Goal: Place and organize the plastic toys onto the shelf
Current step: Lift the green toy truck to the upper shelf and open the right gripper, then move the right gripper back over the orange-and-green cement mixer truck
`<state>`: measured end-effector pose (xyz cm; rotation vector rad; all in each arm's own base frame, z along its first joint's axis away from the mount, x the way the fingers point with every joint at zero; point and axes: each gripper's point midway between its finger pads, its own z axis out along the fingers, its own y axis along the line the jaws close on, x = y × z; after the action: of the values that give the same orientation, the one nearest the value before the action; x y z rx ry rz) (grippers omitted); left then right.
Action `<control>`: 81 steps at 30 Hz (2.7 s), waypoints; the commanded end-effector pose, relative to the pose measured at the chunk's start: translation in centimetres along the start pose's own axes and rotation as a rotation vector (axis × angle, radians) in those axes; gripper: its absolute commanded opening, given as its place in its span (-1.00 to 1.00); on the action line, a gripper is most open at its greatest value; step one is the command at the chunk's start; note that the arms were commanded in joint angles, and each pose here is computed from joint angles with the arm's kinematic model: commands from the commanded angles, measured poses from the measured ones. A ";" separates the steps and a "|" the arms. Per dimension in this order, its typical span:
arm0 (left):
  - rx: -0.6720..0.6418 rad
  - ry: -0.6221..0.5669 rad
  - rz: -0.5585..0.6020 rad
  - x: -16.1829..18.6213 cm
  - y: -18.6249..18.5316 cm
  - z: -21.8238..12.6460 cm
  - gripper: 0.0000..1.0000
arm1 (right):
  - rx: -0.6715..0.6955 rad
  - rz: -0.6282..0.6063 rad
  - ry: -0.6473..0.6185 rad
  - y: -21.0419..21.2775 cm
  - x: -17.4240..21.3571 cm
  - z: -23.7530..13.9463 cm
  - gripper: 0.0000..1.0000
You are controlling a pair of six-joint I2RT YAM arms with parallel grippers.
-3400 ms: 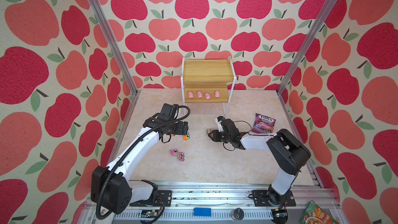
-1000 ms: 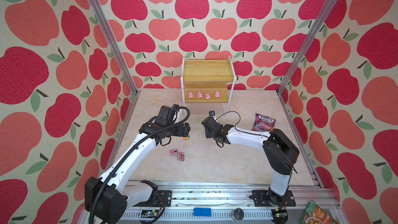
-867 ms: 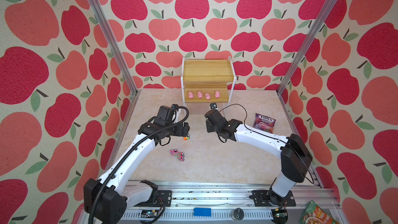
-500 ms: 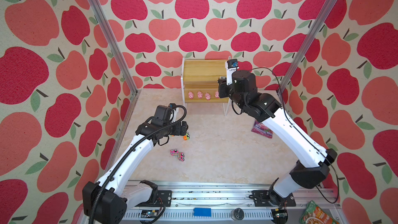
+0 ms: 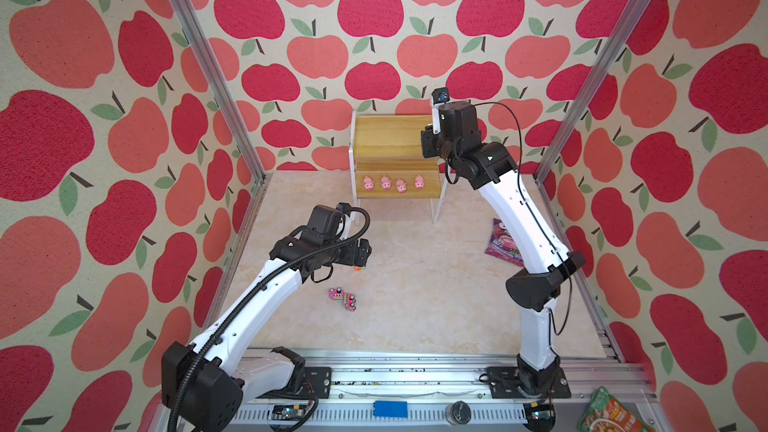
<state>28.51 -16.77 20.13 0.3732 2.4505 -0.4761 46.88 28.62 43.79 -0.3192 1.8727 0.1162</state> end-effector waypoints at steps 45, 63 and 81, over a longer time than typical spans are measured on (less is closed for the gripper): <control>0.045 -0.229 0.076 -3.9 -1.9 -4.7 0.96 | -0.060 0.099 -0.207 -4.1 -5.9 1.6 0.35; -0.208 -0.141 -0.561 -0.6 10.5 -7.5 0.99 | -0.495 -0.116 -0.140 5.5 12.3 -16.2 0.73; -0.119 0.028 -0.835 5.1 13.0 -1.5 1.00 | -0.671 -0.152 0.270 24.1 32.5 -7.1 0.59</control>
<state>28.19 -3.23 15.06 -0.7132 2.5800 -0.5841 22.81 42.53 12.32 -1.0971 2.0387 0.5787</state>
